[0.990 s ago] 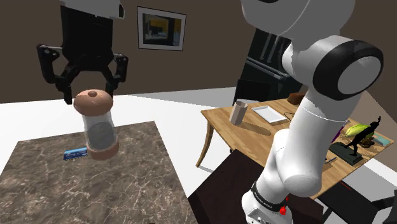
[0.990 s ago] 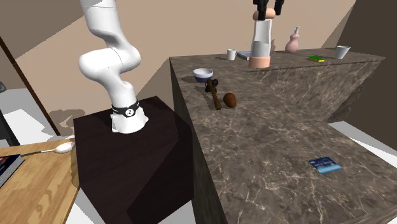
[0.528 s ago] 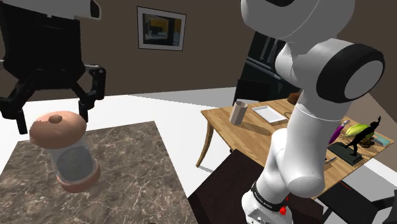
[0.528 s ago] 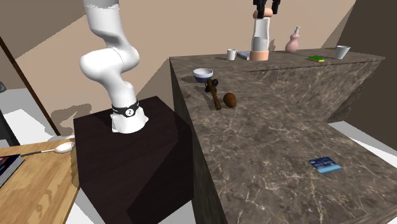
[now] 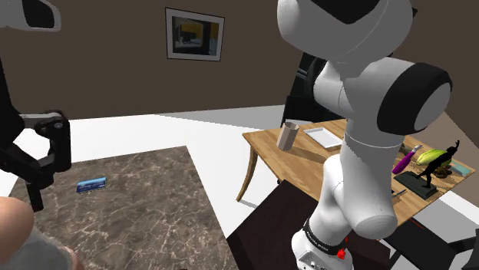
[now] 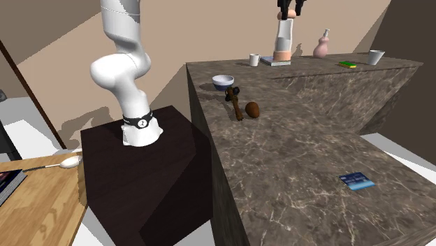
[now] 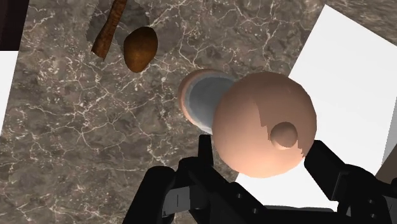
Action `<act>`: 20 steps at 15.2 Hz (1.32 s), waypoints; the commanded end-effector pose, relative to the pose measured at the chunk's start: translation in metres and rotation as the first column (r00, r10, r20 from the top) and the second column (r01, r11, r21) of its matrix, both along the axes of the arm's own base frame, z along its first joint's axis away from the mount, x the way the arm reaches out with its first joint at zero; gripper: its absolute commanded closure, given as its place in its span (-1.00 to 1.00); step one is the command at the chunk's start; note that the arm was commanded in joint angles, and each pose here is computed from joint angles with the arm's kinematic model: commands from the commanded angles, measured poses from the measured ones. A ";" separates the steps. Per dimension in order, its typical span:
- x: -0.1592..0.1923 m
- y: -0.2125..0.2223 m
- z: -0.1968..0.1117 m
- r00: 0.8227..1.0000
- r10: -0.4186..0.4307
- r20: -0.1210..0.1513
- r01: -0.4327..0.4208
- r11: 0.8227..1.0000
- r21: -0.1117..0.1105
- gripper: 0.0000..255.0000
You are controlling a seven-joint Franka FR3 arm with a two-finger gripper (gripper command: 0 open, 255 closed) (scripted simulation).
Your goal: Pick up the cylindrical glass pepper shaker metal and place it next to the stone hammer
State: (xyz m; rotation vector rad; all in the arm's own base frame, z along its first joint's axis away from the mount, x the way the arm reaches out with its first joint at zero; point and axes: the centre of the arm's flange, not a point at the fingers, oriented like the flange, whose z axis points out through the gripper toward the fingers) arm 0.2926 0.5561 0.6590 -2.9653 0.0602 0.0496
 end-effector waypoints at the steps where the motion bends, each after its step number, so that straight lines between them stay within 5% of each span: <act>1: -0.010 0.012 -0.008 1.000 -0.002 0.000 0.002 1.000 0.000 1.00; 20: -0.010 0.012 -0.108 1.000 -0.002 0.000 0.002 1.000 0.000 1.00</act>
